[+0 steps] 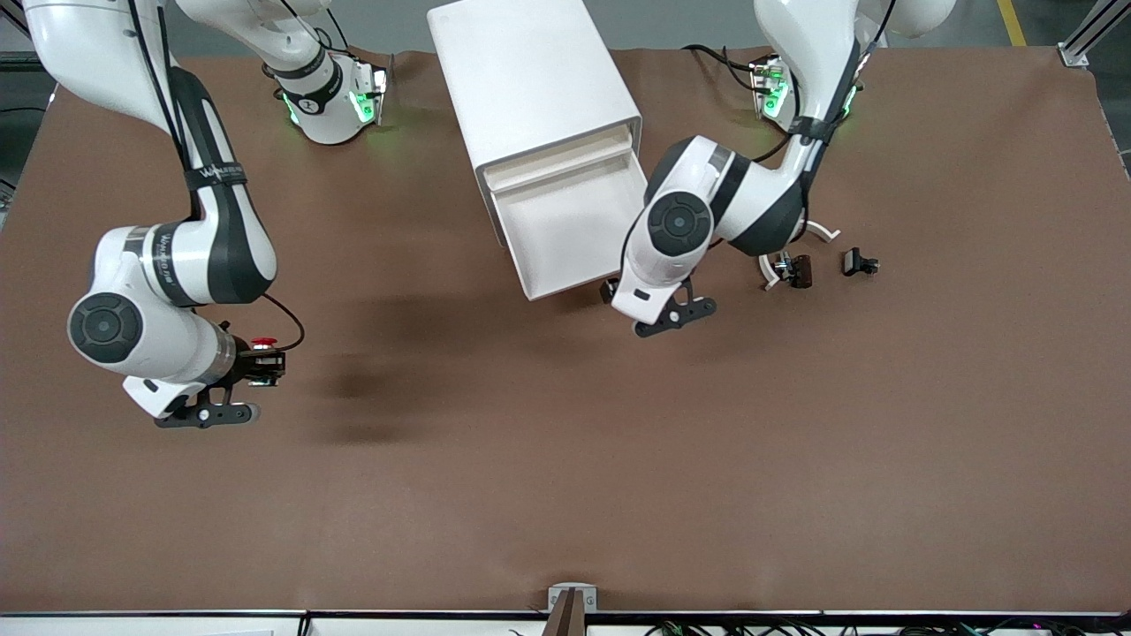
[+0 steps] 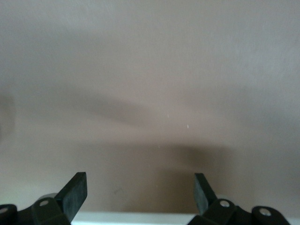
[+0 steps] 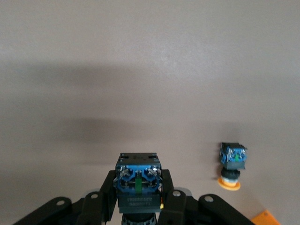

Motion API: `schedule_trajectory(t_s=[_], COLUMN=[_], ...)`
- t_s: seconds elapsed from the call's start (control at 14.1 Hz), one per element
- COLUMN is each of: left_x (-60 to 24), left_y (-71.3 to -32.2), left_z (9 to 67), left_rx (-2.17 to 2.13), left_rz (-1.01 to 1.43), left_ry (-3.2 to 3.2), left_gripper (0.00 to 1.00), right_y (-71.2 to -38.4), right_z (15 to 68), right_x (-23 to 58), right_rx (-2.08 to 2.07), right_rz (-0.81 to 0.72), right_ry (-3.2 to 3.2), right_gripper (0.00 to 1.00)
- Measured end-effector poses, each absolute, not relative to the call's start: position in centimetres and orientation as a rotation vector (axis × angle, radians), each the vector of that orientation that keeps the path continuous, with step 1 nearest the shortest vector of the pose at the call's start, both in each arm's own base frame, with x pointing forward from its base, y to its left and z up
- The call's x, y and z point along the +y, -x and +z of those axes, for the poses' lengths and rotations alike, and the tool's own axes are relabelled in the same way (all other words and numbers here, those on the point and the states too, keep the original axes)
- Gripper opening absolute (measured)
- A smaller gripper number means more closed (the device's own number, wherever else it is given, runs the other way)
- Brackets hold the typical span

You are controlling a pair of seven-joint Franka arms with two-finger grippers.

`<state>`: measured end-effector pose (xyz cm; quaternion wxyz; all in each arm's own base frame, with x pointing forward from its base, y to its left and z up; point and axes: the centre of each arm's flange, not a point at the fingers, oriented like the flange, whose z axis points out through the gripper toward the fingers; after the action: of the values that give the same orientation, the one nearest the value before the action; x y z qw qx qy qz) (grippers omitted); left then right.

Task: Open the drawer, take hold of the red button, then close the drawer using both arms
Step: 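Push the drawer shut with the left gripper while the right gripper lowers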

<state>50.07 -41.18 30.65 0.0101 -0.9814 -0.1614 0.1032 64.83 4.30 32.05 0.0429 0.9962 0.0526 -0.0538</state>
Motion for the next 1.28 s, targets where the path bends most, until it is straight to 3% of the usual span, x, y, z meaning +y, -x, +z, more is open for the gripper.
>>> schedule_trajectory(t_s=[0.36,1.0,1.28], left_x=[-45.0,-52.7,-53.9], left_y=[-46.2,-36.7,-34.6], left_z=[29.9,29.7,29.6], left_rx=[-0.432,-0.474,-0.523], left_rz=[0.383,0.546,0.570], left_ry=[3.071,3.043,3.015], left_gripper=[1.00,1.00,1.00], right_y=[-63.9,-60.7,-59.5], right_z=[28.0,22.1,20.6], right_x=[0.7,-4.1,-3.4], right_rx=[0.244,0.135,0.086], right_rz=[-0.077,-0.058,-0.039], right_ry=[-3.055,-3.069,-3.076], right_gripper=[0.41,0.41,0.41])
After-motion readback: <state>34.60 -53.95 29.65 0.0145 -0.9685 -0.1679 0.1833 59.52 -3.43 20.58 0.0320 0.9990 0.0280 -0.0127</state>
